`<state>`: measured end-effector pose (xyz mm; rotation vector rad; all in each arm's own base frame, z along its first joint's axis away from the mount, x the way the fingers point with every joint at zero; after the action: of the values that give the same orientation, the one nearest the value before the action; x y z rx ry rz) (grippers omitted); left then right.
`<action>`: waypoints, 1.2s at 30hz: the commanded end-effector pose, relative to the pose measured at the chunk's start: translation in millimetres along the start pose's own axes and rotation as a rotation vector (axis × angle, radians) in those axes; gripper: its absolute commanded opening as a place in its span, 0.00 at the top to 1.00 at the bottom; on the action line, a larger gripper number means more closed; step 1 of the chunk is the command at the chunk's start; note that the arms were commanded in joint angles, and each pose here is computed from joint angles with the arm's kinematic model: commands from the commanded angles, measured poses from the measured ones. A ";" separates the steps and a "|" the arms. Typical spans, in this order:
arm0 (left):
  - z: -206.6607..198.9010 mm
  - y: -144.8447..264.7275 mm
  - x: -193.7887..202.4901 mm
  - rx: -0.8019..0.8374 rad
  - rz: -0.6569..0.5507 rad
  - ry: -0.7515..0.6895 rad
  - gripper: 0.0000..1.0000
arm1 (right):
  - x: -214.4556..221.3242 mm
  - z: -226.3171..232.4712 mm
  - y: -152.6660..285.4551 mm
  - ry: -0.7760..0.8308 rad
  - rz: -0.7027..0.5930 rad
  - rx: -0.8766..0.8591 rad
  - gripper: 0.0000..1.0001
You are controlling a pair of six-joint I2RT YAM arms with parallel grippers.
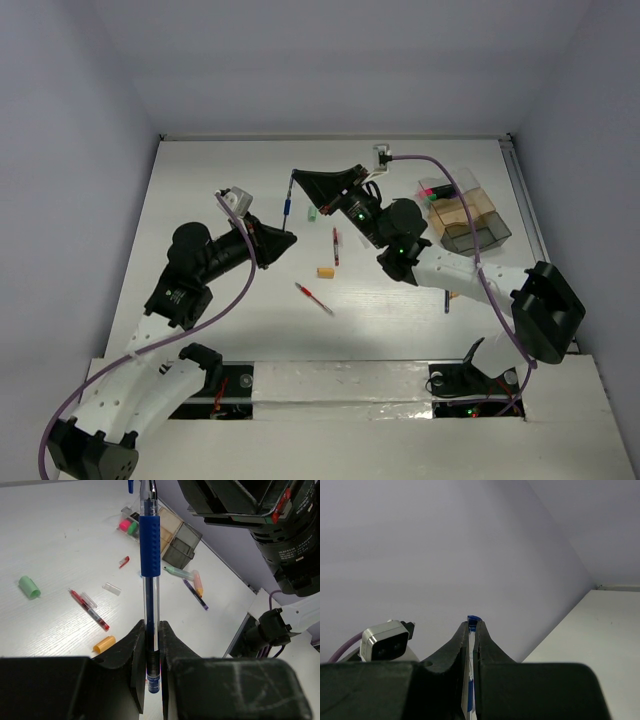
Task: Sort the stationery into containers
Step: Close the pen cap on the pen.
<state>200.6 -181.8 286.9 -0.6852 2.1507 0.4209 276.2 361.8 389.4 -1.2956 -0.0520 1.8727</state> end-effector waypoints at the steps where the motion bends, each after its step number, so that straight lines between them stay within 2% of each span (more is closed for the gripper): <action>1: -7.1 0.5 -12.0 0.022 -0.034 -0.035 1.00 | -26.2 23.0 -10.2 0.009 -0.074 -0.076 1.00; 30: -12.2 5.8 -16.6 0.031 -0.065 -0.053 1.00 | -16.2 14.5 -10.6 0.035 -0.044 -0.046 1.00; 36: -13.3 6.4 -20.0 0.028 -0.079 -0.055 1.00 | -3.0 19.5 -7.5 0.011 0.005 -0.078 1.00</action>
<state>199.6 -179.2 288.8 -0.7027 2.1377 0.4253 275.6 368.0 391.1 -1.3336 -0.0541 1.8822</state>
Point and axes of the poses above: each gripper's point midway between its finger pads, its own y axis back along the fingers, its own z axis along the line the jaws close on, x = y × z, the point moved 3 cm from there along y, back along the fingers, and after that the axes turned 12 degrees about y, right-handed, at the moved point
